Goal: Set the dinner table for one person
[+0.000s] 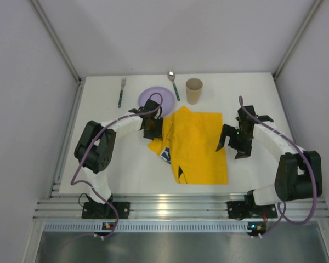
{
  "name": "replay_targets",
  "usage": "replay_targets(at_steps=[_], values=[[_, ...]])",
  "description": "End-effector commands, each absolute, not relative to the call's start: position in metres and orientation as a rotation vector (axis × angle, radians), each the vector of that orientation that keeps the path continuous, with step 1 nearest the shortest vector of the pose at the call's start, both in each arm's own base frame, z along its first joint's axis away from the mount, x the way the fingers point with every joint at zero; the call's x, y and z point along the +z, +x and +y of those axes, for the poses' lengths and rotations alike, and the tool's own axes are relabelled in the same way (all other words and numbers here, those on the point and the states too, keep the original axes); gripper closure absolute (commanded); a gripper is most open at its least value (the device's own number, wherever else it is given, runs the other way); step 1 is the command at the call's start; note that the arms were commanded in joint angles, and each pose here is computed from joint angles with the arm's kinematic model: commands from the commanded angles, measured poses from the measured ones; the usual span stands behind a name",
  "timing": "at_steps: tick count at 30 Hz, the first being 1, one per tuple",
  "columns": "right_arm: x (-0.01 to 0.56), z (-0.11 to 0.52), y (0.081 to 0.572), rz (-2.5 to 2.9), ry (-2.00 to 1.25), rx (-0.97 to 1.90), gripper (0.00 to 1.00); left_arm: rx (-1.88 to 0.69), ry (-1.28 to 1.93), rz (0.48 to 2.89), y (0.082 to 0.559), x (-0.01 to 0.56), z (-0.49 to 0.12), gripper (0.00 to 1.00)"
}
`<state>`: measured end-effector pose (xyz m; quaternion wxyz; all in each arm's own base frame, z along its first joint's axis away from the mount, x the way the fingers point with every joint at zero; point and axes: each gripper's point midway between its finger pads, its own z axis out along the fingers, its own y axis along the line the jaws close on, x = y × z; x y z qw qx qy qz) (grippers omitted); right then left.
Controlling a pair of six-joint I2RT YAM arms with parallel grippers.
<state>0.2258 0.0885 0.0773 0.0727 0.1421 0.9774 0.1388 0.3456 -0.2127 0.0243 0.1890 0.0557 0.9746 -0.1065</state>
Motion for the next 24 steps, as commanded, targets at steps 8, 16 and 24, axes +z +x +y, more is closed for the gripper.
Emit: replay_targets(at_steps=[8,16,24], values=[[0.011,0.115,0.262,2.925,0.42,0.627,0.21,-0.569,0.172,2.81,0.29,0.021,-0.228,1.0],[0.009,0.118,0.257,2.939,0.362,0.604,1.0,-0.506,0.028,2.785,0.281,0.041,-0.204,1.0],[0.022,0.023,0.255,2.922,0.676,0.141,1.0,-0.211,-0.405,2.732,0.258,0.076,-0.104,1.0]])
